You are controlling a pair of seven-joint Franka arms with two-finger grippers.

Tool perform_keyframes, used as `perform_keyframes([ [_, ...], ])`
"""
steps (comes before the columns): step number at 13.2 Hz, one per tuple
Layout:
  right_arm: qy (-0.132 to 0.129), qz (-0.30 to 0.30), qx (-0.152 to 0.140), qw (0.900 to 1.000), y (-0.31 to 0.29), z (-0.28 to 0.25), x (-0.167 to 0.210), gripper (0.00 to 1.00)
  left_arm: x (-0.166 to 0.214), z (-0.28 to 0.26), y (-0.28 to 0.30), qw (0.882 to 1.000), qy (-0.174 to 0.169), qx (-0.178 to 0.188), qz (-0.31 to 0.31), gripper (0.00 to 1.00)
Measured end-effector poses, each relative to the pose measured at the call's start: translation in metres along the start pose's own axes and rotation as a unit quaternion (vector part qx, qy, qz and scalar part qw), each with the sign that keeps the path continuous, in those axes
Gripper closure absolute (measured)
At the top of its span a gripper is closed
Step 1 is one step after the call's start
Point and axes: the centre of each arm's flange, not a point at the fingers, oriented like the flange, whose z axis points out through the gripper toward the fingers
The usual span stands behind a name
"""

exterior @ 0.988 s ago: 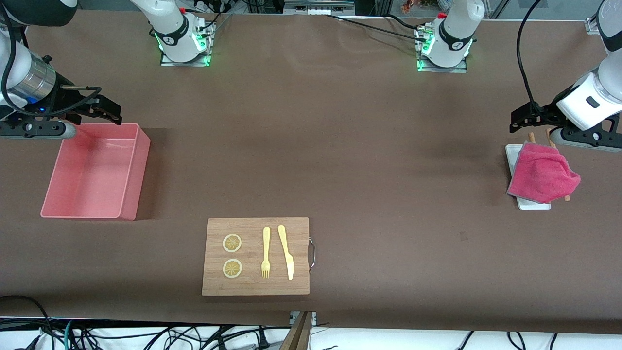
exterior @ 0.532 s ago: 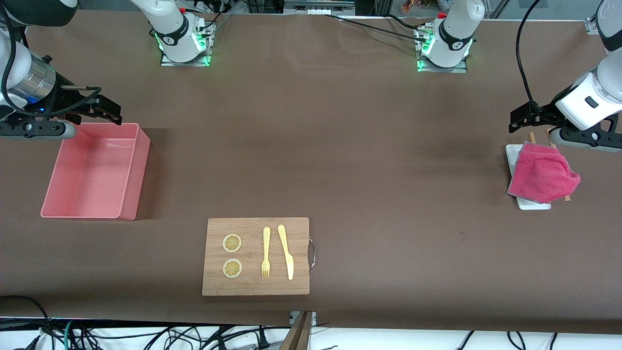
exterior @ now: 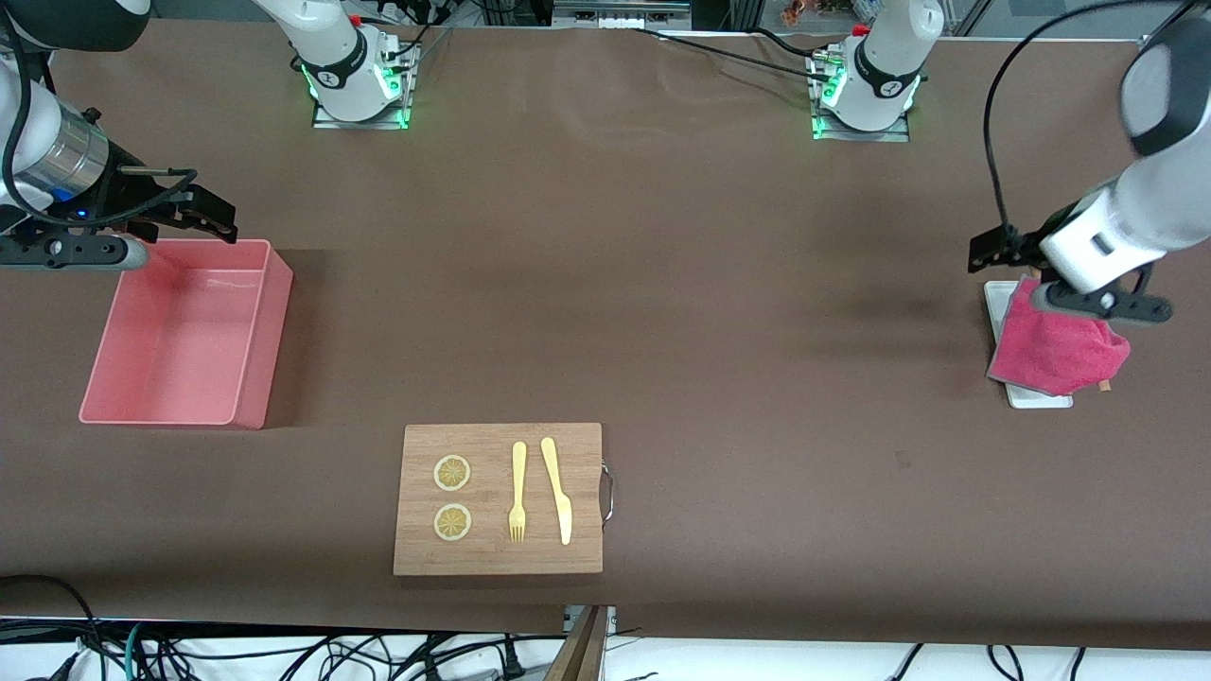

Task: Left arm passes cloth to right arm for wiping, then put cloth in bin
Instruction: 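Lower the left gripper onto the pink cloth and grasp it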

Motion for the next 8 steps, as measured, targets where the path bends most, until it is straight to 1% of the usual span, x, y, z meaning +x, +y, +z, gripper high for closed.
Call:
perform_keyframes([
  [2,0.000,0.000,0.000,1.000,0.000,0.000,0.000,0.00,0.024,0.050,0.011,0.998,-0.042,0.041,0.016,0.00],
  [4,0.000,0.000,0.000,1.000,0.000,0.000,0.000,0.00,0.040,0.097,0.014,0.991,-0.085,0.097,0.032,0.00],
  [6,-0.001,0.000,0.000,1.000,0.001,0.000,0.000,0.00,0.045,0.138,0.015,0.977,-0.127,0.161,0.061,0.00],
  [8,-0.001,0.001,0.000,1.000,0.001,0.000,0.000,0.00,0.037,0.178,0.018,0.962,-0.153,0.208,0.085,0.00],
])
